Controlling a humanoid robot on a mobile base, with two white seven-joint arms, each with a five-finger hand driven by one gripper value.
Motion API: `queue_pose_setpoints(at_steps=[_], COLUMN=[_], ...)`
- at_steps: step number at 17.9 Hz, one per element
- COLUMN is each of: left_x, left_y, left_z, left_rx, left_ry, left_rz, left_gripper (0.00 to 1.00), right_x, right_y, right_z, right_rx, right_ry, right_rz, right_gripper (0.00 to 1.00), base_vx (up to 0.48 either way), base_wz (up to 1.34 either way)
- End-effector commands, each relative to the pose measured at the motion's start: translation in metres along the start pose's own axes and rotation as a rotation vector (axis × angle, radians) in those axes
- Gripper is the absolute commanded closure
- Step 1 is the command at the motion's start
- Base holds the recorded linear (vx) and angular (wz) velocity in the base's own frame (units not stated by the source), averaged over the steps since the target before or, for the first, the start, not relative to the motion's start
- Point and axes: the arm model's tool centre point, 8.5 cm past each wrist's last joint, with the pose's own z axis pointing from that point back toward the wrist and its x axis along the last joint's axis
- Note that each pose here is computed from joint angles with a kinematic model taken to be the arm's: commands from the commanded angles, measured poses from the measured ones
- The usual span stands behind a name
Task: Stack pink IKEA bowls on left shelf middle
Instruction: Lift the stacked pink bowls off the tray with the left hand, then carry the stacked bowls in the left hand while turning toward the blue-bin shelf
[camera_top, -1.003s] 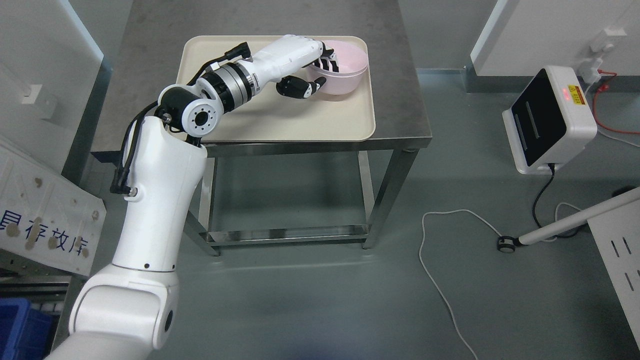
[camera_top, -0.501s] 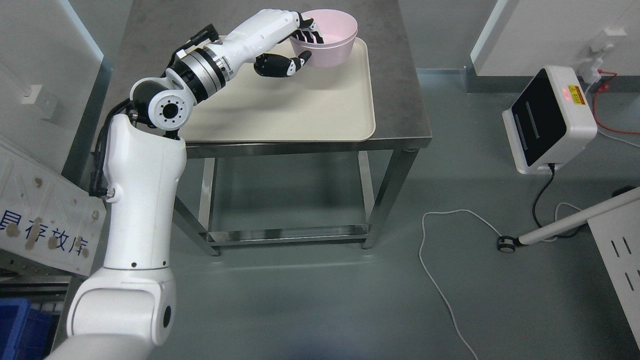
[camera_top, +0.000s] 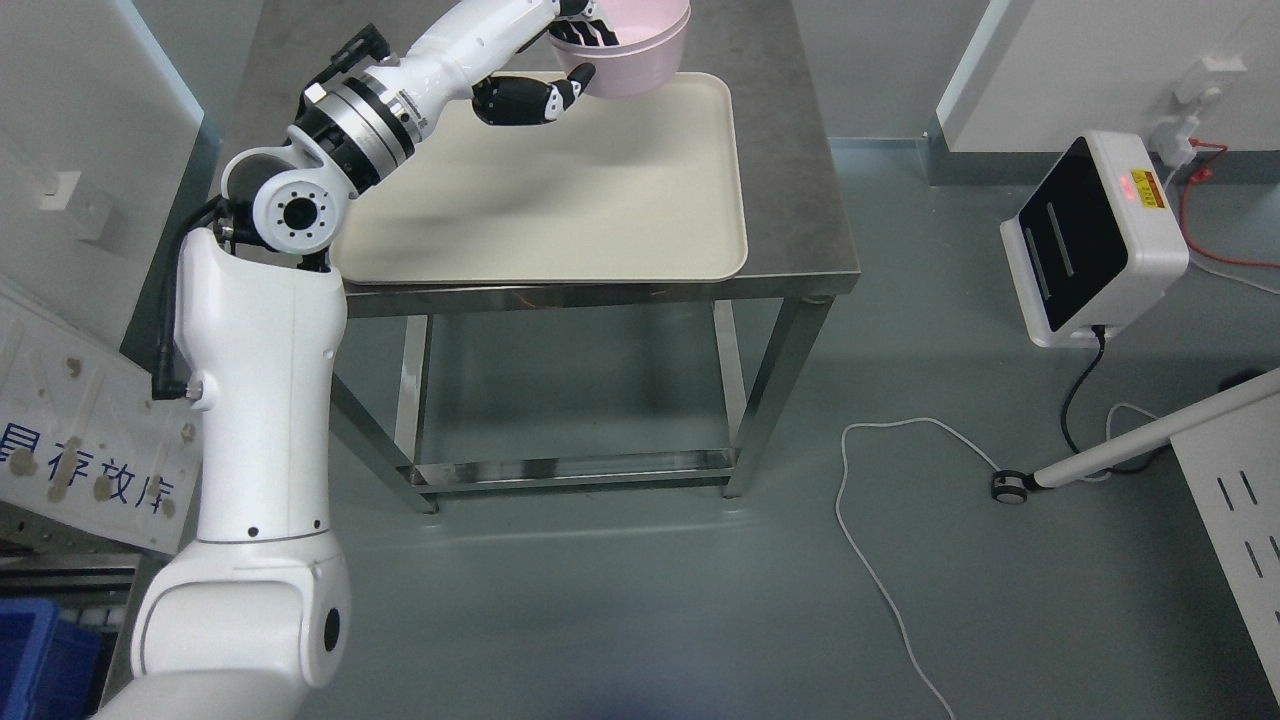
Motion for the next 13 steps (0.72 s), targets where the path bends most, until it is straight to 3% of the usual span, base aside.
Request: queue_pose_setpoints(at_steps=[1, 13], left_x=[-0.007, -0.015], left_y=[0.019, 0.034], left_z=[0.014, 0.029], left_rx=[0.055, 0.111], left_ry=[0.023, 0.051], left_rz=[-0.018, -0.029], left_gripper=[0.92, 0.91], right_x=[0.000, 0.000], right_y=[-0.012, -0.012], right_z=[0.000, 0.000], right_rx=[-0.024, -0.024], right_ry=[0.000, 0.000], right_rz=[0.003, 0.003], right_gripper=[0.00, 0.00], base_vx=[-0.023, -0.099], base_wz=[-0.01, -0.07])
